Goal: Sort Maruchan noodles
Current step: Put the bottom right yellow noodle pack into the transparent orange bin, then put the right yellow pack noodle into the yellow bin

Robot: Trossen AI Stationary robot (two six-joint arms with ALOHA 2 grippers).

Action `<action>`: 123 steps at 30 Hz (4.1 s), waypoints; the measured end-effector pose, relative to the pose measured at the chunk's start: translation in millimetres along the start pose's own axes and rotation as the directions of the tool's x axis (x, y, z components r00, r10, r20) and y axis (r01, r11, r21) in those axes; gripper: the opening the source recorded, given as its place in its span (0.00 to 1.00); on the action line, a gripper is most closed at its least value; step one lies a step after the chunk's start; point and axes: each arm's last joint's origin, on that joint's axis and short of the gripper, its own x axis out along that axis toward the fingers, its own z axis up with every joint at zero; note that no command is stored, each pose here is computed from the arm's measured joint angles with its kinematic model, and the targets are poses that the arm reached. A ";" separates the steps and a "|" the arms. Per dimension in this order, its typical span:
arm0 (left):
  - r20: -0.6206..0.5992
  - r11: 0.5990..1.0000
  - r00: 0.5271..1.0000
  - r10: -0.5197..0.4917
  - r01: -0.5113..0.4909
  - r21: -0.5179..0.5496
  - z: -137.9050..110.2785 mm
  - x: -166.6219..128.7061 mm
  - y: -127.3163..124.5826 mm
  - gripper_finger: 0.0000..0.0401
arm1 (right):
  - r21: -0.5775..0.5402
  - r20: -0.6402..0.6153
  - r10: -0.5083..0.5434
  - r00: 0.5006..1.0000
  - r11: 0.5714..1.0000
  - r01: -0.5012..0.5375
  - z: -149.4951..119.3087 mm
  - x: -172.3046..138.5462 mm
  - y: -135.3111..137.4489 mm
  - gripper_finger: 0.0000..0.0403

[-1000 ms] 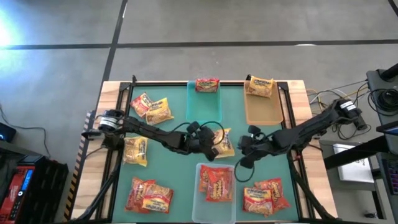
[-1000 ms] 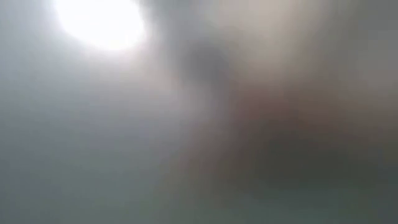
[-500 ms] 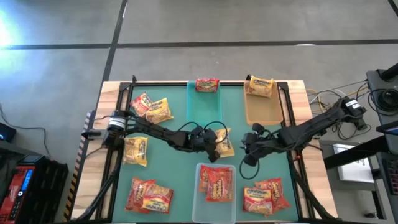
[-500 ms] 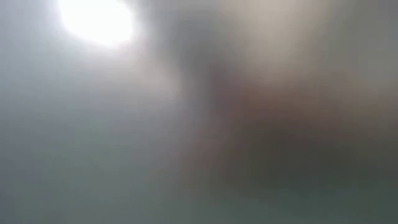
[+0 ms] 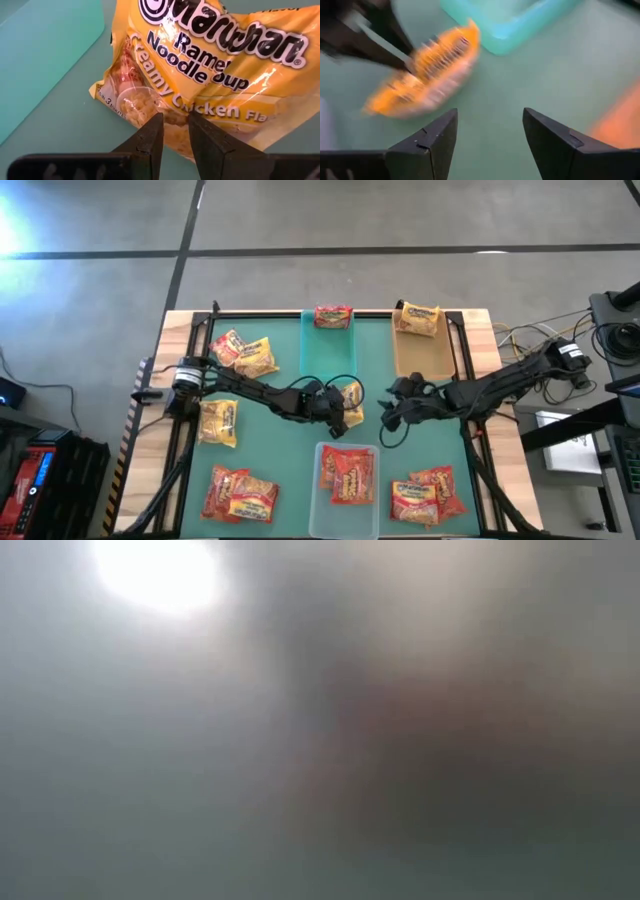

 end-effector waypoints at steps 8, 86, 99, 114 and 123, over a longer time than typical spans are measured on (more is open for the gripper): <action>-0.001 1.000 1.000 0.001 -0.001 0.013 -0.2 0.0 0.1 0.19 | 0.310 -0.027 0.276 0.961 0.916 -0.255 -6.4 26.1 -20.5 0.53; 0.108 0.956 0.960 0.258 -0.270 0.112 -7.7 -40.8 -4.6 0.19 | 0.204 -0.277 0.191 0.942 0.969 -0.137 42.2 64.5 -5.0 0.32; 0.109 0.957 0.960 0.258 -0.270 0.109 -7.6 -40.8 -4.6 0.19 | 0.148 -0.337 0.142 0.931 0.984 -0.097 58.0 34.2 -8.6 0.29; 0.278 0.983 0.956 0.097 -0.136 0.125 10.2 -3.0 -14.9 0.19 | 0.064 -0.373 0.040 0.927 0.998 -0.018 50.9 47.0 -14.3 0.43; 0.241 0.983 0.959 -0.147 0.115 0.141 10.9 27.8 -15.3 0.19 | 0.047 -0.367 0.018 0.930 0.999 -0.001 51.0 46.0 -15.6 0.53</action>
